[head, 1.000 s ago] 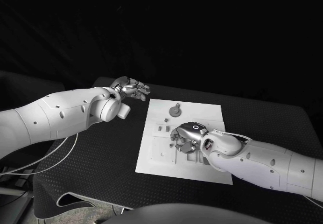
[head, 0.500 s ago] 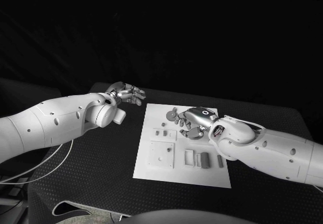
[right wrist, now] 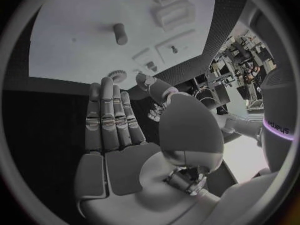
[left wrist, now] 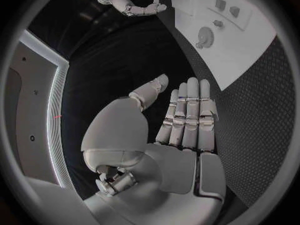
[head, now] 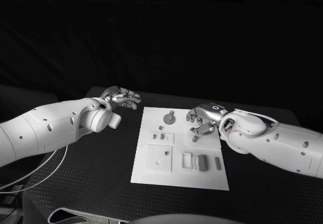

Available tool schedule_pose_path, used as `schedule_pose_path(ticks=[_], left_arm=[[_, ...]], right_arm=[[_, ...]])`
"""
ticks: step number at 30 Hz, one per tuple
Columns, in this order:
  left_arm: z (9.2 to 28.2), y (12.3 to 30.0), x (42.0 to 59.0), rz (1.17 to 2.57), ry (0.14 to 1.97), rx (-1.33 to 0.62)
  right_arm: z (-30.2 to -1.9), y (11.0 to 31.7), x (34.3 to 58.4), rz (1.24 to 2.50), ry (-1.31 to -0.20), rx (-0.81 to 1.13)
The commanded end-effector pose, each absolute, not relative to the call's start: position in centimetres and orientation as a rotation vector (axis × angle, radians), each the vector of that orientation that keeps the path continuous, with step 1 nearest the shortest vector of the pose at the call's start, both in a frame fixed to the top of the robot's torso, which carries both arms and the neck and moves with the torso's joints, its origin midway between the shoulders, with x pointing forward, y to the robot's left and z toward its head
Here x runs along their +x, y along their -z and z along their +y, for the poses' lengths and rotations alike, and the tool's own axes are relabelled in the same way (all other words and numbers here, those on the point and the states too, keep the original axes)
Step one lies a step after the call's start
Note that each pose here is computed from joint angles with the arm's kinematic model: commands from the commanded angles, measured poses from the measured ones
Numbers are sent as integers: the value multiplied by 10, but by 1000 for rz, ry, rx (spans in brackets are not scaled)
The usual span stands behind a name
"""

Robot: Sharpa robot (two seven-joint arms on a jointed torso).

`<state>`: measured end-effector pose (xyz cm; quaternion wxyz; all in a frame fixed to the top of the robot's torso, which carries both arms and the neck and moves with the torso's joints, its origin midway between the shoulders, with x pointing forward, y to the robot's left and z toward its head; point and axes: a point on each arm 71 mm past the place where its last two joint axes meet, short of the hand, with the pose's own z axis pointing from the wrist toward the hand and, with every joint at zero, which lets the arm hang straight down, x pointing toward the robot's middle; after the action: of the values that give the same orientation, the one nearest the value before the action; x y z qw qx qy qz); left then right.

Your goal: Assemble the parts on the task board

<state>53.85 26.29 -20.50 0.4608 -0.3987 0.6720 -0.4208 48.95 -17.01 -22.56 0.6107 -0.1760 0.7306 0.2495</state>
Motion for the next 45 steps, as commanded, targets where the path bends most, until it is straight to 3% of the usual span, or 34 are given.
schedule_pose_path(ticks=[1, 19, 45], left_arm=[[259, 203, 538, 1654, 1062, -967], [261, 204, 539, 1657, 1059, -969], [260, 204, 539, 1659, 1058, -969]], right_arm=[[-173, 235, 492, 1775, -496, -479], [-176, 255, 483, 1886, -459, -527], [-169, 266, 482, 1867, -450, -559]])
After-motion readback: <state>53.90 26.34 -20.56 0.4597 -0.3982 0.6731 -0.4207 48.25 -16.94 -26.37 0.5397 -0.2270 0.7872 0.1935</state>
